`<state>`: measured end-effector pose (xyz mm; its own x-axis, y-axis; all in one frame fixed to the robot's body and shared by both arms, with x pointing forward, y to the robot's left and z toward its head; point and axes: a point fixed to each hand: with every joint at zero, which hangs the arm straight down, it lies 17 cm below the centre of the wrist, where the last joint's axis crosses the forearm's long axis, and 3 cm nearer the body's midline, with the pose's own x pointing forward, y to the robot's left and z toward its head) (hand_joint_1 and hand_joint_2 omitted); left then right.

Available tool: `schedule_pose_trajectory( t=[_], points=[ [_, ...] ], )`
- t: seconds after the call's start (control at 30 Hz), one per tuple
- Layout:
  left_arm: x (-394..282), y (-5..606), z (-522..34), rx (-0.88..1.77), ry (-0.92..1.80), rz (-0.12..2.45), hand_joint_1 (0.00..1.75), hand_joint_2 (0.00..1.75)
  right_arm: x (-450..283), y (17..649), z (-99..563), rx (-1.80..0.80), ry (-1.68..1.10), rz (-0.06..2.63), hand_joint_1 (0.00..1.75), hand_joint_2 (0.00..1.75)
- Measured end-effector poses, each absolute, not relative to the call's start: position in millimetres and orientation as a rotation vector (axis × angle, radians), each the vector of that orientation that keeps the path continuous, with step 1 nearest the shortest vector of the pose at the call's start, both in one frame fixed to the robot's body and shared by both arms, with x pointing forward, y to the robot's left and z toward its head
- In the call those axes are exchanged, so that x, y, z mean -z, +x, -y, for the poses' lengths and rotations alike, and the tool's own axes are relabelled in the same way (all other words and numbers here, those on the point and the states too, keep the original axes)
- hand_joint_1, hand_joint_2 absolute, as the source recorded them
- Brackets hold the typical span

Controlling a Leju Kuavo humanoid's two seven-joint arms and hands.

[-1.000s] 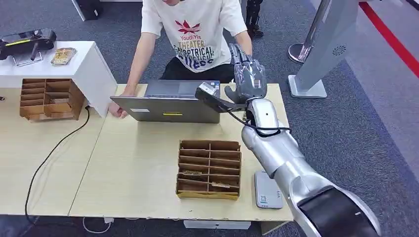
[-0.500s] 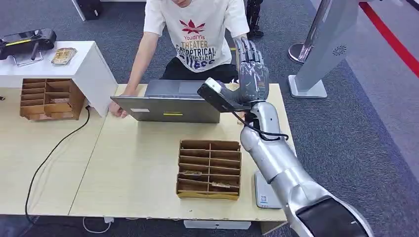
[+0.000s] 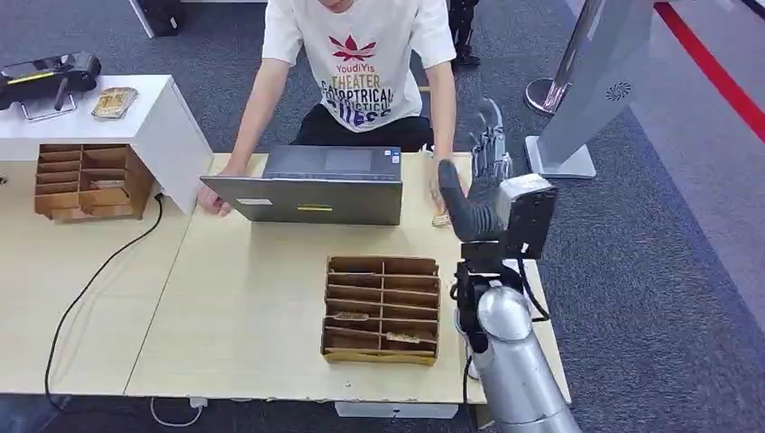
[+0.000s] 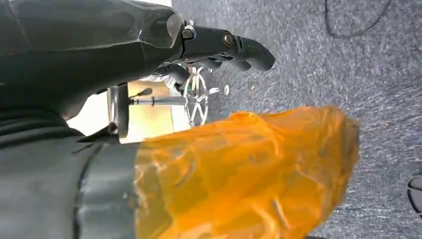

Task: Pass the card to the sensor for recognition and then transmit it.

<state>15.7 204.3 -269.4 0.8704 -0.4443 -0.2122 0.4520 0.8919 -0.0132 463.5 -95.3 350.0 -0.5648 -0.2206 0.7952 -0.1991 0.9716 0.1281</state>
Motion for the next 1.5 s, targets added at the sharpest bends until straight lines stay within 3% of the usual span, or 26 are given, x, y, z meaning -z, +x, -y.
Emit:
schedule_pose_trajectory(
  t=[0.47,0.7,1.0,1.5],
  points=[
    [269.5,14.5,-197.2,0.366,0.008,-0.212,0.0,0.0,-316.4,319.0,60.7,-0.109,1.236,2.009,0.0,0.0],
    [268.8,13.4,-192.0,0.349,-0.004,-0.215,0.0,0.0,-297.4,302.7,57.6,-0.139,1.277,1.95,0.0,0.0],
    [268.5,12.4,-190.9,0.36,-0.009,-0.217,0.0,0.0,-244.4,250.0,28.3,-0.473,1.389,1.819,0.0,0.0],
    [268.7,12.2,-192.9,0.378,-0.003,-0.216,0.0,0.0,-212.4,238.1,13.6,-0.581,1.426,1.703,0.0,0.0]
  ],
)
